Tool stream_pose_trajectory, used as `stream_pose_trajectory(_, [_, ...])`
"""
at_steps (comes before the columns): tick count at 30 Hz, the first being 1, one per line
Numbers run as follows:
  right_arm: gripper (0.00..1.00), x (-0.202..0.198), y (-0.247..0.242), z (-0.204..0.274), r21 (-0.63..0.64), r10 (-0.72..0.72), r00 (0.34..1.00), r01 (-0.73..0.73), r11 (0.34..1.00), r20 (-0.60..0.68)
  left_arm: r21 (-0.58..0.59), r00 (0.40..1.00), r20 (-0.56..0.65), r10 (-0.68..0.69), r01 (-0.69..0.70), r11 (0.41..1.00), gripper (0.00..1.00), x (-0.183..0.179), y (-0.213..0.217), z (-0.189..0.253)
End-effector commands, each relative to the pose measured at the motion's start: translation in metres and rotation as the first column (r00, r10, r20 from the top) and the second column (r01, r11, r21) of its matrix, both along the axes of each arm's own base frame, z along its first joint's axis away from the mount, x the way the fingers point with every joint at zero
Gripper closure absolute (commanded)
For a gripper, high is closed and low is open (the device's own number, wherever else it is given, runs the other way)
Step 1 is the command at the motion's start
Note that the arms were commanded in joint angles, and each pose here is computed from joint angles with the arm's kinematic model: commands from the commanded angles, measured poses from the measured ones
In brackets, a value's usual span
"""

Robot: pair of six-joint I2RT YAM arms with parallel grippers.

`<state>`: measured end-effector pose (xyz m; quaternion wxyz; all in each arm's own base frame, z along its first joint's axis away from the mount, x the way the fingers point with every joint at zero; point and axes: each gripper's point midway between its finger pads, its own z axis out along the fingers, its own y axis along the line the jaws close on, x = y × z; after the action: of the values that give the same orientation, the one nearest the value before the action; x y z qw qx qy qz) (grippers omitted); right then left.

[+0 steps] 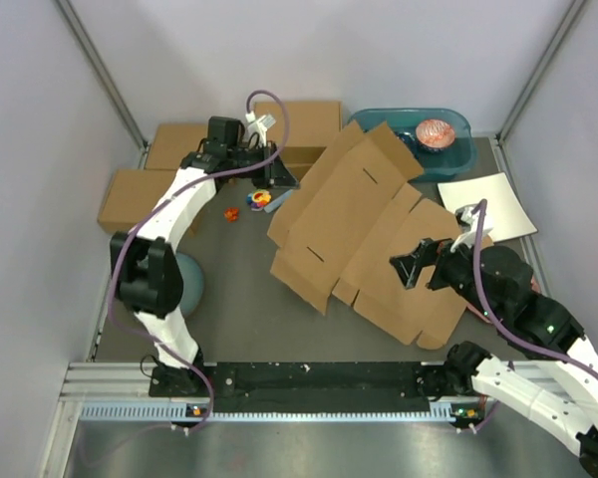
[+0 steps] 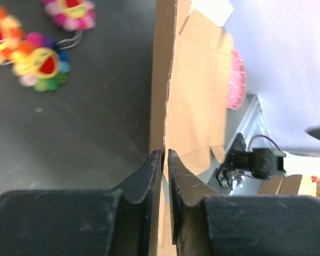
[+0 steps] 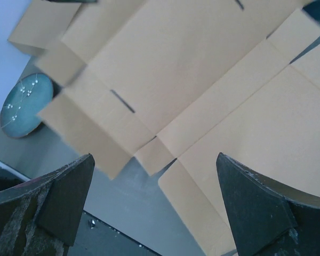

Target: Fold the paper box

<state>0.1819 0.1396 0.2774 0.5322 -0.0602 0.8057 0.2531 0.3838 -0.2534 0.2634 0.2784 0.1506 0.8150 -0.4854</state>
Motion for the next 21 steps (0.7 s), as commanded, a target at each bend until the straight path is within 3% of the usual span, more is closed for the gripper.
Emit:
stream_pose_trajectory(1, [0.01, -0.007, -0.008, -0.003, -0.007, -0.005, 1.000, 0.005, 1.000, 0.009, 0.075, 0.985, 0.033, 0.172, -0.174, 0.982, 0.80, 0.052, 0.025, -0.024])
stream_pose_trajectory(3, [0.01, -0.007, -0.009, -0.003, -0.013, -0.008, 1.000, 0.008, 1.000, 0.011, 0.132, 0.944, 0.070, 0.324, -0.330, 0.935, 0.76, 0.070, 0.045, -0.025])
stream_pose_trajectory(4, [0.01, -0.007, -0.009, -0.003, -0.016, -0.009, 1.000, 0.009, 1.000, 0.009, 0.145, 0.927, 0.086, 0.365, -0.375, 0.916, 0.67, 0.072, 0.051, -0.023])
stream_pose_trajectory(5, [0.01, -0.006, -0.009, -0.004, -0.017, -0.011, 1.000, 0.011, 1.000, 0.008, 0.176, 0.902, 0.090, 0.421, -0.431, 0.885, 0.52, 0.072, 0.061, -0.029])
stream_pose_trajectory(7, [0.01, -0.005, -0.008, -0.004, -0.019, -0.013, 1.000, 0.013, 1.000, 0.001, 0.152, 0.807, 0.166, 0.567, -0.589, 0.794, 0.33, 0.074, 0.087, -0.003])
stream_pose_trajectory(8, [0.01, -0.004, -0.008, -0.005, -0.023, -0.014, 1.000, 0.014, 1.000, 0.000, 0.165, 0.787, 0.153, 0.598, -0.617, 0.770, 0.01, 0.065, 0.093, -0.013])
stream_pose_trajectory(10, [0.01, -0.002, -0.006, -0.008, -0.021, -0.021, 1.000, 0.021, 1.000, -0.006, 0.133, 0.707, 0.142, 0.693, -0.708, 0.694, 0.01, 0.045, 0.108, 0.004])
stream_pose_trajectory(11, [0.01, 0.000, -0.004, -0.010, -0.025, -0.018, 1.000, 0.018, 1.000, -0.010, 0.172, 0.693, 0.093, 0.715, -0.719, 0.674, 0.01, 0.028, 0.111, -0.022])
stream_pose_trajectory(12, [0.01, 0.001, -0.002, -0.012, -0.020, -0.014, 1.000, 0.014, 1.000, -0.011, 0.137, 0.673, 0.054, 0.738, -0.737, 0.662, 0.01, 0.008, 0.105, -0.013])
stream_pose_trajectory(14, [0.01, 0.003, 0.001, -0.016, -0.019, -0.013, 1.000, 0.013, 1.000, -0.018, 0.256, 0.602, 0.005, 0.798, -0.772, 0.581, 0.01, -0.031, 0.114, -0.066])
stream_pose_trajectory(16, [0.01, 0.003, 0.005, -0.021, -0.010, -0.002, 0.999, 0.002, 1.000, -0.032, 0.199, 0.574, -0.035, 0.818, -0.798, 0.569, 0.01, -0.070, 0.093, -0.067])
stream_pose_trajectory(17, [0.01, 0.003, 0.006, -0.025, -0.013, -0.002, 0.999, 0.001, 1.000, -0.039, 0.176, 0.507, -0.072, 0.859, -0.841, 0.512, 0.01, -0.088, 0.099, -0.083])
stream_pose_trajectory(18, [0.01, 0.002, 0.008, -0.026, -0.007, 0.008, 0.999, -0.008, 1.000, -0.047, 0.167, 0.523, -0.106, 0.846, -0.829, 0.534, 0.01, -0.104, 0.086, -0.091])
stream_pose_trajectory(19, [0.01, 0.002, 0.009, -0.027, -0.004, 0.010, 0.999, -0.011, 1.000, -0.047, 0.190, 0.496, -0.137, 0.858, -0.836, 0.514, 0.01, -0.116, 0.089, -0.113])
stream_pose_trajectory(21, [0.01, 0.001, 0.010, -0.029, 0.001, 0.017, 0.998, -0.017, 1.000, -0.056, 0.125, 0.480, -0.229, 0.847, -0.848, 0.515, 0.01, -0.130, 0.079, -0.113])
